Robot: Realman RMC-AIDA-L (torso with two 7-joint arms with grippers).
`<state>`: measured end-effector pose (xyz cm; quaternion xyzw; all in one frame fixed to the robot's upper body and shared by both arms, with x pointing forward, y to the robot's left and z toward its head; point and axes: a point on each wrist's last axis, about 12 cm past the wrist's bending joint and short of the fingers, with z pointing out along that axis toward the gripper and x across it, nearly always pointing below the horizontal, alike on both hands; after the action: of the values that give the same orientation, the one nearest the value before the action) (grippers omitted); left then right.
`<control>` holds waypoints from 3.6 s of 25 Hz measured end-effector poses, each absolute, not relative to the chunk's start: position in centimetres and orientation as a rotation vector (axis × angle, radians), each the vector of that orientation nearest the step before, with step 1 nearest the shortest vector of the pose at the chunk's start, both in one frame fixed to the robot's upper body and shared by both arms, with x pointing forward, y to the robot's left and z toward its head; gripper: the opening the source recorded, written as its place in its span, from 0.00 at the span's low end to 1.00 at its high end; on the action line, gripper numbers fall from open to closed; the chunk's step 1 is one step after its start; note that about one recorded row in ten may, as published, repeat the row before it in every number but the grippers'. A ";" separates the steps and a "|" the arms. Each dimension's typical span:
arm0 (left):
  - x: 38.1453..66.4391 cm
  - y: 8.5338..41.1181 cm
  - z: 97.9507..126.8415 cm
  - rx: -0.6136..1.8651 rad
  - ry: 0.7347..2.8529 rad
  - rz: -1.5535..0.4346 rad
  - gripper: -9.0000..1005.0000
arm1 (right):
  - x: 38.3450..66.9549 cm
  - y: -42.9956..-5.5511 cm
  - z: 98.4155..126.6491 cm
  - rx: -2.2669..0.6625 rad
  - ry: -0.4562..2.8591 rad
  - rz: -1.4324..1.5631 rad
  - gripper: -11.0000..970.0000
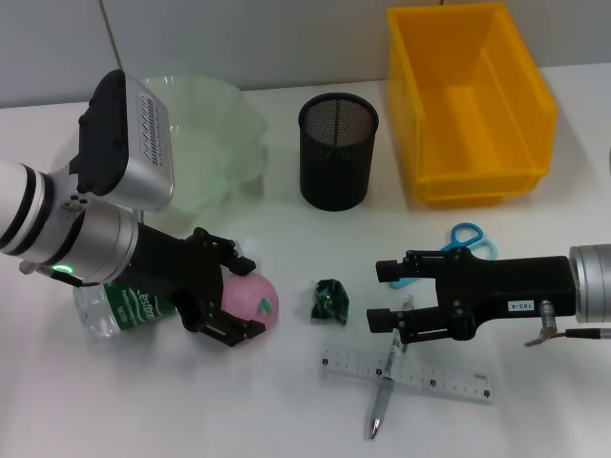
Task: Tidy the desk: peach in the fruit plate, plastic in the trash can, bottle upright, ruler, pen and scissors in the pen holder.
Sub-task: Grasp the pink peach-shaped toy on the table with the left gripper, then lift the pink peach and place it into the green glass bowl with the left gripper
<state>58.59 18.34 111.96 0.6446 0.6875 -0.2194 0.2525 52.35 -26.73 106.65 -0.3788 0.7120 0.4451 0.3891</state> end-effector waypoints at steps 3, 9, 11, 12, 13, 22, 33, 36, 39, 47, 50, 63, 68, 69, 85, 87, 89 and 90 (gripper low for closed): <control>58.6 18.4 111.9 1.751 1.873 -0.588 0.73 | 52.3 -26.7 106.7 -0.964 1.811 1.132 0.82; 58.5 18.4 111.6 1.764 1.871 -0.579 0.72 | 52.3 -26.7 106.6 -0.965 1.812 1.133 0.82; 58.4 18.3 111.3 1.775 1.872 -0.566 0.72 | 52.3 -26.7 106.6 -0.966 1.812 1.134 0.82; 58.3 18.3 111.2 1.776 1.874 -0.563 0.72 | 52.3 -26.7 106.6 -0.966 1.813 1.134 0.82; 58.3 18.3 111.2 1.776 1.875 -0.562 0.71 | 52.3 -26.7 106.6 -0.966 1.813 1.134 0.82; 58.3 18.6 111.3 1.751 1.879 -0.570 0.45 | 52.3 -26.7 106.6 -0.965 1.813 1.134 0.82; 58.3 19.6 112.9 1.655 1.851 -0.684 0.26 | 52.4 -26.6 106.7 -0.966 1.813 1.134 0.82; 58.2 19.7 113.2 1.636 1.845 -0.703 0.24 | 52.6 -26.6 106.7 -0.967 1.814 1.127 0.82; 58.2 19.8 113.3 1.606 1.835 -0.729 0.22 | 52.7 -26.5 106.8 -0.970 1.813 1.125 0.82; 58.2 20.1 113.5 1.570 1.826 -0.744 0.17 | 52.9 -26.5 106.8 -0.971 1.818 1.112 0.81; 58.2 20.2 113.6 1.561 1.827 -0.743 0.15 | 52.9 -26.5 106.8 -0.975 1.823 1.111 0.81; 58.7 20.9 114.5 1.414 1.797 -0.779 0.06 | 52.8 -26.1 106.6 -0.971 1.827 1.123 0.81; 59.0 21.4 114.8 1.309 1.777 -0.801 0.06 | 52.6 -26.1 106.4 -0.969 1.827 1.125 0.81; 59.0 21.4 114.8 1.309 1.777 -0.801 0.06 | 52.6 -26.1 106.4 -0.970 1.827 1.125 0.81; 62.1 23.6 113.6 0.773 1.802 -0.649 0.07 | 52.6 -25.7 106.4 -0.992 1.823 1.130 0.81; 62.6 23.9 113.4 0.730 1.820 -0.607 0.07 | 52.6 -25.7 106.4 -0.993 1.822 1.129 0.81; 62.6 23.9 113.4 0.730 1.820 -0.607 0.07 | 52.6 -25.7 106.4 -0.993 1.822 1.128 0.80; 63.1 24.2 113.1 0.685 1.838 -0.565 0.07 | 52.6 -25.7 106.4 -0.993 1.822 1.127 0.80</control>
<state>63.07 24.19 113.14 0.2860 0.7675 -0.2359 0.5229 52.62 -25.65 106.37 -0.3889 0.7137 0.4415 0.3801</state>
